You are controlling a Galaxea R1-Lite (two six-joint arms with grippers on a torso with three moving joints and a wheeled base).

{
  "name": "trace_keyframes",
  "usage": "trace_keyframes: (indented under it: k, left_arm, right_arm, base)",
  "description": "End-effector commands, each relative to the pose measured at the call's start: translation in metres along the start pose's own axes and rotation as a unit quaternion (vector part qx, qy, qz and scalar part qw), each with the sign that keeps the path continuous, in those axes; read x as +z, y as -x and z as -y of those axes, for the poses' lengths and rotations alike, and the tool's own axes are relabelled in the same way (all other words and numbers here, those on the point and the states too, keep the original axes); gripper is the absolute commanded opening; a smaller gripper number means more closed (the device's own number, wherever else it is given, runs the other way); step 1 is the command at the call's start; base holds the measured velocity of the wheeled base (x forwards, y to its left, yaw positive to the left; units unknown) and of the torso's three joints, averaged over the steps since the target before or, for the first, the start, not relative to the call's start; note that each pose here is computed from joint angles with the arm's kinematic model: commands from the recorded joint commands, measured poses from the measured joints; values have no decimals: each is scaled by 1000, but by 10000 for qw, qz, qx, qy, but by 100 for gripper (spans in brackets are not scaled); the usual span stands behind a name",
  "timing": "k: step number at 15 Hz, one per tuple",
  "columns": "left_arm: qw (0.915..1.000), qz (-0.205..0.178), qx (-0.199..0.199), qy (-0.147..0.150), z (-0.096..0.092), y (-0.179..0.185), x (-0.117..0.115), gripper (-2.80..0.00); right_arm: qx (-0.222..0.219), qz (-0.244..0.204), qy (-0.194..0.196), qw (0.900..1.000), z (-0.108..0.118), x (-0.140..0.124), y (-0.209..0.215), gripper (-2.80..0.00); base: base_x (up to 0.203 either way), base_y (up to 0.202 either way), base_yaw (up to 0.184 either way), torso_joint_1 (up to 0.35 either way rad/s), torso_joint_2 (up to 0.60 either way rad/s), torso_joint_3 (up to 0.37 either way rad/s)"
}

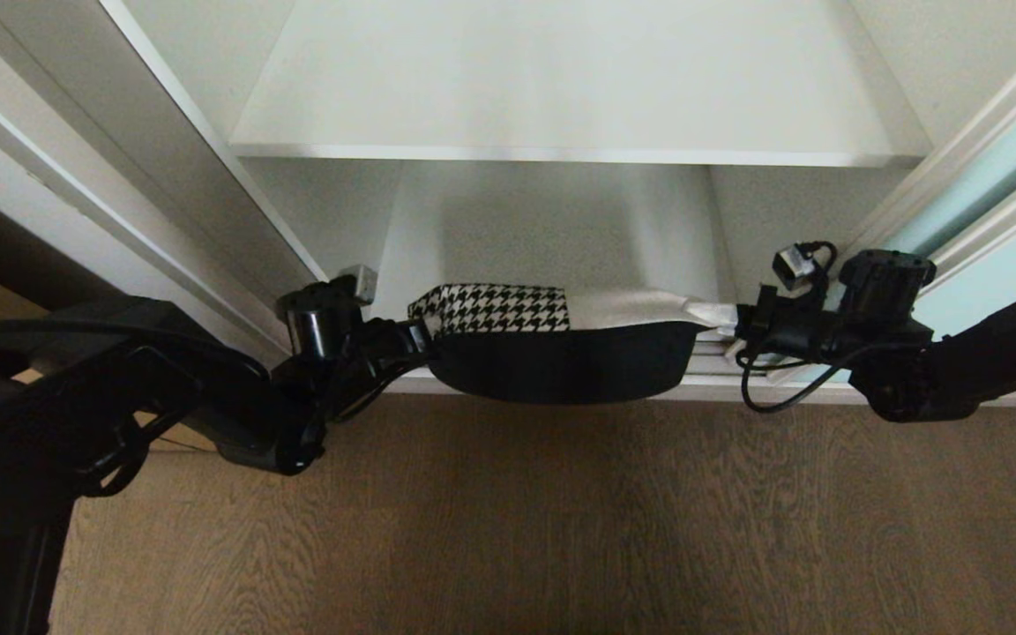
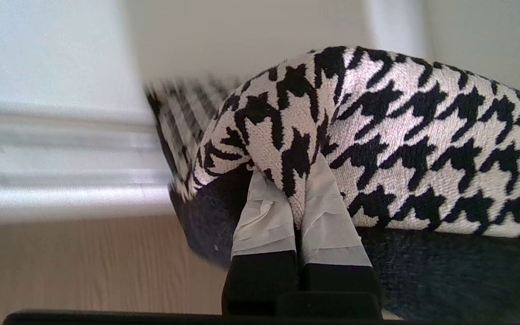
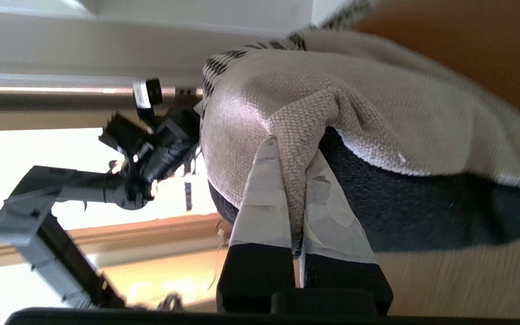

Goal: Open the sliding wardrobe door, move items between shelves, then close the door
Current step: Place the pillow on the lower shelf

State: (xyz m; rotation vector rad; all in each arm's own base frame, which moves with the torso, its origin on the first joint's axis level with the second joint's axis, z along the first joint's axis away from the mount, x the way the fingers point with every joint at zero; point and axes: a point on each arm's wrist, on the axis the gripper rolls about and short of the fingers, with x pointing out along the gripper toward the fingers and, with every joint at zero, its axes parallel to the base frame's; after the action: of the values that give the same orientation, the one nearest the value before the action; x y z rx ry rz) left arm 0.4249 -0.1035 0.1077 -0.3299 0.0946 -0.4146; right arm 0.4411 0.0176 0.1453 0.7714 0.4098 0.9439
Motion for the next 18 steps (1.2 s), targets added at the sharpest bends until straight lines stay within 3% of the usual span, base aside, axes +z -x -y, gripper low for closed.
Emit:
trace_keyframes:
  k: [1, 6, 12, 14, 18]
  left_arm:
    - [9985, -319, -430, 88, 7, 13, 7, -280]
    - [9962, 460, -726, -102, 27, 14, 60, -280]
    - [9836, 1381, -1100, -370, 42, 0, 103, -280]
    - [9833, 1353, -1154, -387, 38, -7, 98, -280]
    - [9885, 1018, -1073, -310, 10, -32, 40, -280]
  right_arm:
    - [92, -103, -25, 9999, 2, -9, 7, -280]
    - [476, 167, 703, 9962, -27, 1, 15, -280]
    - [988, 369, 1408, 9844, -62, 9, 25, -280]
    - [1168, 334, 1363, 9832, -52, 4, 23, -280]
    - [1099, 184, 824, 9903, 2, -7, 9, -280]
  base:
    - [0, 0, 0, 0, 0, 0]
    - [0, 0, 0, 0, 0, 0]
    - [0, 0, 0, 0, 0, 0]
    - [0, 0, 0, 0, 0, 0]
    - [0, 0, 0, 0, 0, 0]
